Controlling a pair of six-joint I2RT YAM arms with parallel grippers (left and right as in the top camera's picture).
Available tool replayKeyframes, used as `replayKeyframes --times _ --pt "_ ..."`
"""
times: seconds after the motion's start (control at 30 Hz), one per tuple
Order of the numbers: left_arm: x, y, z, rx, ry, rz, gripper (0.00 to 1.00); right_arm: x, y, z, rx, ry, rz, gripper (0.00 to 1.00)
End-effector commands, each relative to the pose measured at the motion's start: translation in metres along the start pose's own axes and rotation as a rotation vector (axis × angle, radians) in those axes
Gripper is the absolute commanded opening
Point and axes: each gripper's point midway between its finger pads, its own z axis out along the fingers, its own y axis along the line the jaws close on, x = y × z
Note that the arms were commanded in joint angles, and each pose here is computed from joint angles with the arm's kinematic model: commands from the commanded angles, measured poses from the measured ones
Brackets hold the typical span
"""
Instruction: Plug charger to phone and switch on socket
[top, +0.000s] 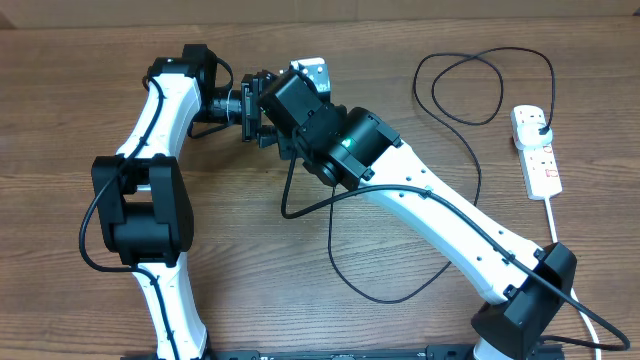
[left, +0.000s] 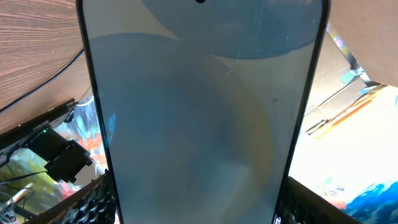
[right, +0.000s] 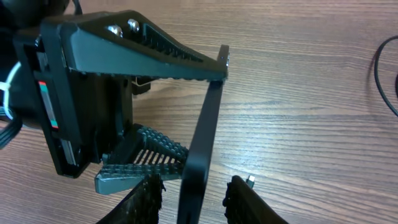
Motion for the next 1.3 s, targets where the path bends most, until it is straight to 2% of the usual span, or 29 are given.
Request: replayKeyframes --times 0.0,0.7,0.93,1.07,1.27 --pt "0.0101 -0.0123 0.0020 0.023 0.027 0.022 0.71 -0.0003 0.0042 -0.0006 -0.011 -0.003 0.004 0.35" --pt "0.0123 -0.0146 0.0018 0.036 0.040 0.023 0.72 0.0036 0.0038 0.0089 0.008 0.009 0.025 0.31" --pt "0.0119 -0.0143 0.0018 0.034 0.038 0.024 0.72 0.0027 0.0043 0.0089 0.006 0.005 0.027 0.27" --pt "0.0119 -0.0143 0.0018 0.034 0.038 0.024 0.72 0.0029 0.0042 0.0089 0.006 0.006 0.026 0.21" --pt "0.0120 -0.0143 0.0018 0.034 0.038 0.024 0.73 0.0029 0.0043 0.0089 0.006 0.006 0.027 0.20"
